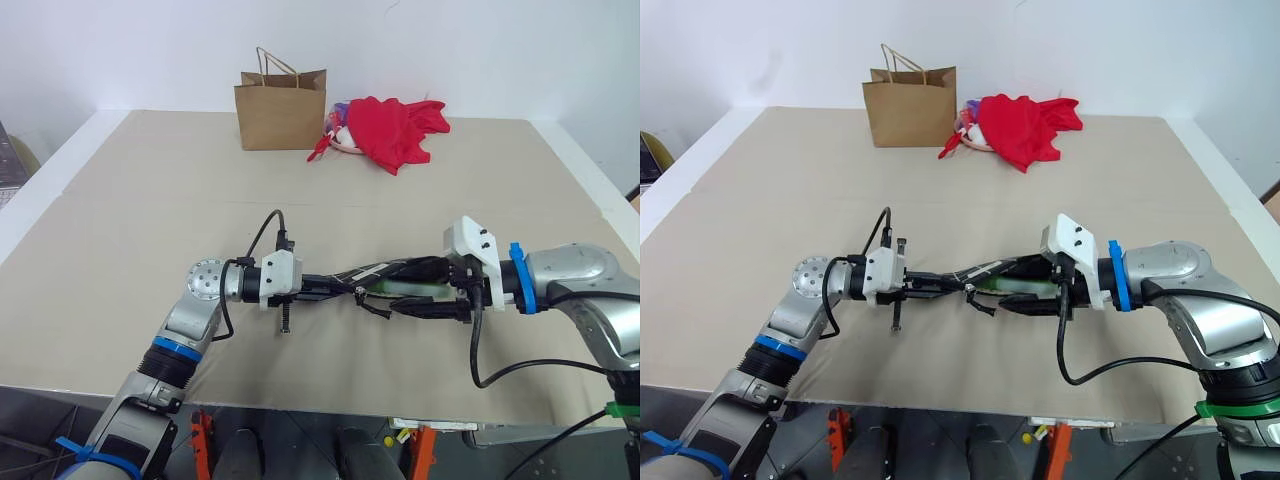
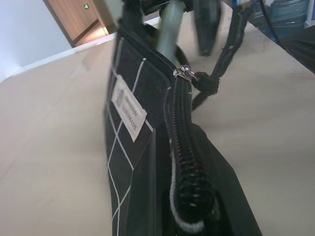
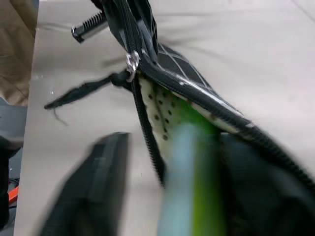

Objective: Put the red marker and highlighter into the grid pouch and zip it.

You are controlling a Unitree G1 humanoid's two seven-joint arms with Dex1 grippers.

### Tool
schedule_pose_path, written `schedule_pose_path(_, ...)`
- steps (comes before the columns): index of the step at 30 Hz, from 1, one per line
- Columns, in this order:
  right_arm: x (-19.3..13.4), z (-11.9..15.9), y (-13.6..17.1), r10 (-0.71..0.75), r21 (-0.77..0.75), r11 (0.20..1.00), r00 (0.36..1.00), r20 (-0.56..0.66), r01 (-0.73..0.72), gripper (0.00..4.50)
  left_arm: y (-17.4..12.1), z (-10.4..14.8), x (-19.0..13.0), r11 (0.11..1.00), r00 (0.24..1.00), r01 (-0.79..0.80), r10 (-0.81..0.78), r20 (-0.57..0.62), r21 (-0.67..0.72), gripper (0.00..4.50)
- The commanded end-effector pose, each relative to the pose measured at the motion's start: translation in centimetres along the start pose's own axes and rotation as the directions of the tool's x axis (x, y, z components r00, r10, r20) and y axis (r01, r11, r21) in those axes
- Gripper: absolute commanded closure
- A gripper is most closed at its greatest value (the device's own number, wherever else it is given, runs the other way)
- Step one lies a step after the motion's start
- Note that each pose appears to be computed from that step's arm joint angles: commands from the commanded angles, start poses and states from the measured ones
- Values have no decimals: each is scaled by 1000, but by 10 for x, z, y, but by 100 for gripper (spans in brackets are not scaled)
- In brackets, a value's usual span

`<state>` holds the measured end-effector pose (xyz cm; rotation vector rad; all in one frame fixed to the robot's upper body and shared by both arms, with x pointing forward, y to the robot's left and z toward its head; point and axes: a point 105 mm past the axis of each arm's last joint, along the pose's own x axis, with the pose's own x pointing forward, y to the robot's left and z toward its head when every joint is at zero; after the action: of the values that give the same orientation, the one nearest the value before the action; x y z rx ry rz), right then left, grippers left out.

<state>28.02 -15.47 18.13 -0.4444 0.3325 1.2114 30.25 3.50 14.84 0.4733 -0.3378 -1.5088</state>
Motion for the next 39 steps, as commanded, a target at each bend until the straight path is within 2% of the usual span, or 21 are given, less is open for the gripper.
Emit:
schedule_pose_path(1,-3,10,2,-4,-64,998,1000,28,6,2,1,10,2,999,1000,5,-6,24,37,450)
schedule_pose_path(4,-14,12,45,175,-183,970,981,81,-158,2,4,7,-3,999,1000,-5,5,8,36,450)
schedule_pose_path(7,-16,7,65,236,-261,943,969,78,-208,2,6,7,-5,999,1000,-6,5,2,38,450)
schedule_pose_path(10,-12,9,72,243,-355,915,964,103,-193,2,8,6,-5,999,1000,-3,3,0,40,450)
schedule_pose_path(14,-6,23,54,141,-435,899,972,190,-46,2,8,6,-4,999,1000,2,-2,1,42,450)
schedule_pose_path(20,9,24,28,44,-482,873,976,214,66,2,8,7,-2,999,1000,10,-10,8,40,450)
schedule_pose_path(28,23,18,35,100,-561,827,977,186,22,2,7,7,-2,999,1000,8,-8,7,45,450)
schedule_pose_path(32,25,22,37,114,-594,804,970,215,37,2,7,7,-3,999,1000,6,-6,5,46,450)
schedule_pose_path(35,26,28,39,131,-633,773,964,230,46,79,6,7,-2,999,1000,7,-7,5,45,450)
schedule_pose_path(37,27,26,42,152,-653,757,964,219,29,167,6,8,-2,999,1000,6,-6,7,45,450)
schedule_pose_path(38,27,24,43,158,-658,753,964,212,21,237,7,8,-2,999,1000,5,-6,7,46,450)
schedule_pose_path(39,27,22,44,164,-663,749,965,204,13,285,6,8,-2,999,1000,6,-6,7,47,450)
